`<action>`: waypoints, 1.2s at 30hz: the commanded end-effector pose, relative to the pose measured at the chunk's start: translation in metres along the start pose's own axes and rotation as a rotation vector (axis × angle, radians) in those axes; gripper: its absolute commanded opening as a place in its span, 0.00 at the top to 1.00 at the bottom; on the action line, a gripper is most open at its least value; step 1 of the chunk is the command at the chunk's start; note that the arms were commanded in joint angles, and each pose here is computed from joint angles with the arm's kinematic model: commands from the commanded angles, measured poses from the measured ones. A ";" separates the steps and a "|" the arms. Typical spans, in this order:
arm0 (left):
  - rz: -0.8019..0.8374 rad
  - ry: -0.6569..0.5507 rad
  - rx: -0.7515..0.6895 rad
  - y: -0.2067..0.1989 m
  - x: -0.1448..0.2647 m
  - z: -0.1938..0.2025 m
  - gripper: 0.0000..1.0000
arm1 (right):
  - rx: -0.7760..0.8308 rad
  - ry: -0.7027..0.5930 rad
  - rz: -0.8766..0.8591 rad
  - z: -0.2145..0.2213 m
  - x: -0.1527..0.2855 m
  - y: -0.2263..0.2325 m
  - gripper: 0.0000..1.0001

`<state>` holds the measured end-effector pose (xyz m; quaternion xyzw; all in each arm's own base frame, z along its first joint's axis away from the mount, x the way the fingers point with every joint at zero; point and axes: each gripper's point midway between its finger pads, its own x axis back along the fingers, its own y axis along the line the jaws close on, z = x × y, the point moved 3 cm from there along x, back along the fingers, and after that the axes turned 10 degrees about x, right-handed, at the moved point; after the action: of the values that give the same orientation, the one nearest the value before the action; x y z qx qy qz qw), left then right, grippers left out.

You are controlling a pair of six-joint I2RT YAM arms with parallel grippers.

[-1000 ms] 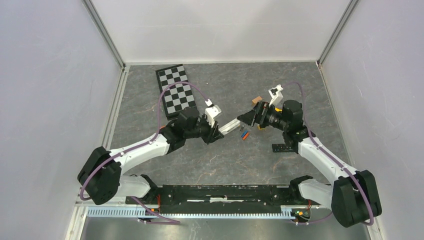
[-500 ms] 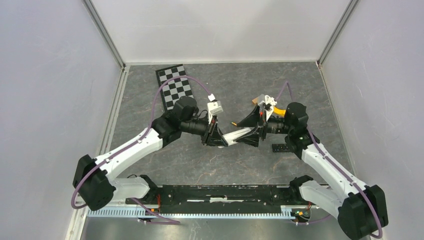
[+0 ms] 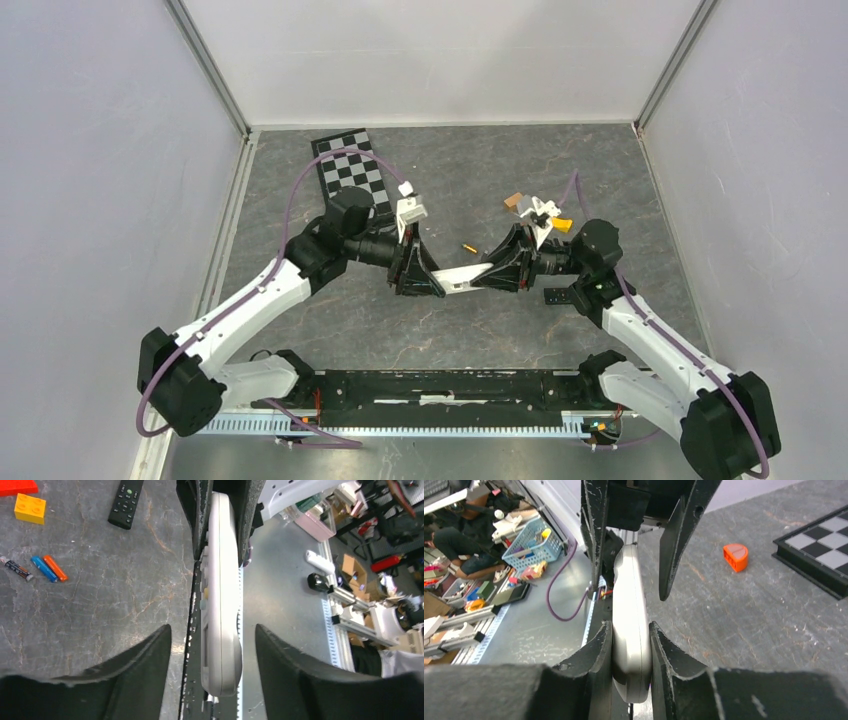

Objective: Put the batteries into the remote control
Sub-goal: Adjust the remote control.

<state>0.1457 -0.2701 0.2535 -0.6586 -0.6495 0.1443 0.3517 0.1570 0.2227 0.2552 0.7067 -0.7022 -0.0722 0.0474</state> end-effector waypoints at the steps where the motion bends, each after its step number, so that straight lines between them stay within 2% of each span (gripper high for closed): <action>1: 0.040 -0.163 0.010 -0.023 0.010 -0.032 0.28 | 0.055 -0.146 0.018 -0.038 -0.004 0.003 1.00; 4: 0.056 -0.282 0.037 -0.032 0.016 -0.050 0.28 | 0.000 -0.230 0.036 -0.055 -0.005 0.004 1.00; 8: 0.042 -0.429 0.099 -0.039 0.026 -0.068 0.33 | -0.091 -0.302 0.066 -0.068 -0.007 -0.002 1.00; 14: 0.011 -0.458 0.165 -0.033 0.027 -0.074 0.42 | -0.198 -0.286 0.069 -0.065 -0.012 -0.011 1.00; 18: 0.000 -0.443 0.168 -0.027 0.025 -0.068 0.67 | -0.246 -0.263 0.094 -0.059 -0.015 -0.020 1.00; 20: -0.010 -0.428 0.175 -0.024 0.023 -0.064 0.72 | -0.271 -0.256 0.114 -0.056 -0.016 -0.025 1.00; 22: -0.031 -0.410 0.191 -0.017 0.022 -0.060 0.71 | -0.289 -0.255 0.118 -0.054 -0.017 -0.028 1.00; 26: -0.037 -0.385 0.212 -0.012 0.019 -0.054 0.62 | -0.318 -0.254 0.130 -0.050 -0.018 -0.033 1.00; 31: -0.040 -0.377 0.189 -0.015 0.023 -0.051 0.65 | -0.357 -0.252 0.135 -0.046 -0.019 -0.036 1.00; 33: -0.038 -0.371 0.167 -0.019 0.026 -0.051 0.75 | -0.365 -0.257 0.132 -0.046 -0.019 -0.037 1.00; 36: -0.014 -0.365 0.151 -0.024 0.026 -0.051 0.97 | -0.377 -0.254 0.134 -0.044 -0.020 -0.038 0.99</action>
<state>0.1785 -0.2621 0.3008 -0.5493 -0.7097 0.3293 0.2934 0.1890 0.2390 0.2807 0.6402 -0.7077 -0.2744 0.1178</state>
